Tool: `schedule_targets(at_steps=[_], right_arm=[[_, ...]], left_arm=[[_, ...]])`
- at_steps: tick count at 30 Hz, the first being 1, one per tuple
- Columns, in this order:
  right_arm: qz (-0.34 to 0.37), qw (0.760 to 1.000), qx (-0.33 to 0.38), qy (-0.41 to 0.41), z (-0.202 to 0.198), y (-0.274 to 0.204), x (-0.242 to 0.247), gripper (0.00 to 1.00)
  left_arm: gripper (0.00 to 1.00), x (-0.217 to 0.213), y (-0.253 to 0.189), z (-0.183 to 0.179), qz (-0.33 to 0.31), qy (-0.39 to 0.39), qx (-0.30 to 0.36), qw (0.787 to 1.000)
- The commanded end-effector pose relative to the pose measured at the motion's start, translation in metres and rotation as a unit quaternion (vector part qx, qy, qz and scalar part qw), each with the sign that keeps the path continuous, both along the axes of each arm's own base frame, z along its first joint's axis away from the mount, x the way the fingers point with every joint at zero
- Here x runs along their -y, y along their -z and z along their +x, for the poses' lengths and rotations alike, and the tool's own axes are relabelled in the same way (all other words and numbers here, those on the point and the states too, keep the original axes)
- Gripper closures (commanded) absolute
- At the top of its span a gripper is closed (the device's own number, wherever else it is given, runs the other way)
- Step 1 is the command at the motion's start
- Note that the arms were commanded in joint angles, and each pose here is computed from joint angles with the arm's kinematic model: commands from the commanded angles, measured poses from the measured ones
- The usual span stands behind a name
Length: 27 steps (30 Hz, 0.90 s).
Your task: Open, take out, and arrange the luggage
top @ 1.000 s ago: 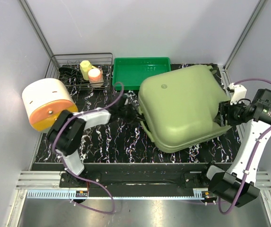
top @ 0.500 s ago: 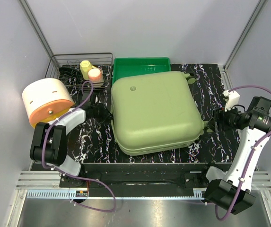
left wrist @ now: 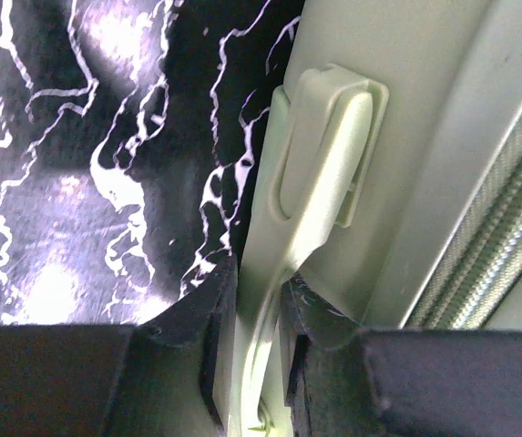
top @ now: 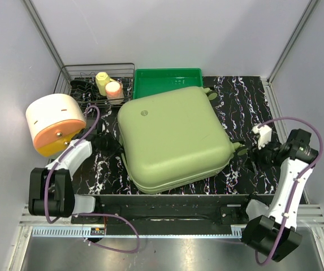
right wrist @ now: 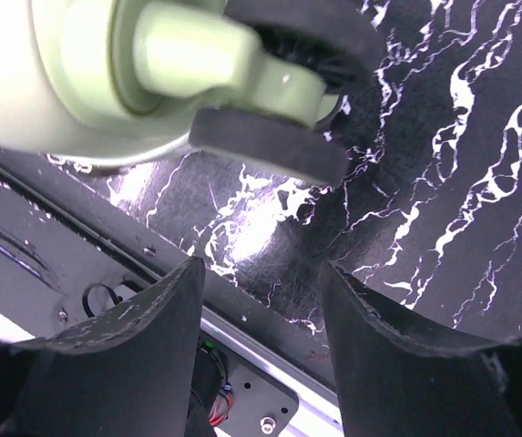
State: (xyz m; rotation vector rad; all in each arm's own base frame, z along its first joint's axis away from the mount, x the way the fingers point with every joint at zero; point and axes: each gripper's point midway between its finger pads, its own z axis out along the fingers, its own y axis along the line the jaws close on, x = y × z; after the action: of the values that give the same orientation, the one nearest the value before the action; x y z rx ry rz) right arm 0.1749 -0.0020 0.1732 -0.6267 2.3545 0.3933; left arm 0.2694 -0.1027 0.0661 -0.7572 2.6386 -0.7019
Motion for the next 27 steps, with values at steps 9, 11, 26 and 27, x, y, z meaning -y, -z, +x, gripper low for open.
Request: schedule_targets(at_steps=[9, 11, 26, 27], right_arm=[[0.104, 0.989, 0.090, -0.049, 0.031, -0.006, -0.029, 0.51], [0.137, 0.984, 0.107, -0.026, 0.053, -0.019, -0.027, 0.52], [0.152, 0.979, 0.132, -0.031, 0.096, -0.026, -0.011, 0.51], [0.157, 0.978, 0.131, -0.028, 0.098, -0.027, -0.011, 0.50]], left_arm=[[1.00, -0.013, 0.014, -0.063, -0.021, -0.078, -0.075, 0.994], [0.92, -0.009, 0.009, -0.059, -0.034, -0.070, -0.060, 0.995], [0.17, 0.029, -0.083, -0.020, -0.034, 0.092, 0.138, 0.986], [0.15, 0.028, -0.088, -0.019, -0.033, 0.095, 0.148, 0.984]])
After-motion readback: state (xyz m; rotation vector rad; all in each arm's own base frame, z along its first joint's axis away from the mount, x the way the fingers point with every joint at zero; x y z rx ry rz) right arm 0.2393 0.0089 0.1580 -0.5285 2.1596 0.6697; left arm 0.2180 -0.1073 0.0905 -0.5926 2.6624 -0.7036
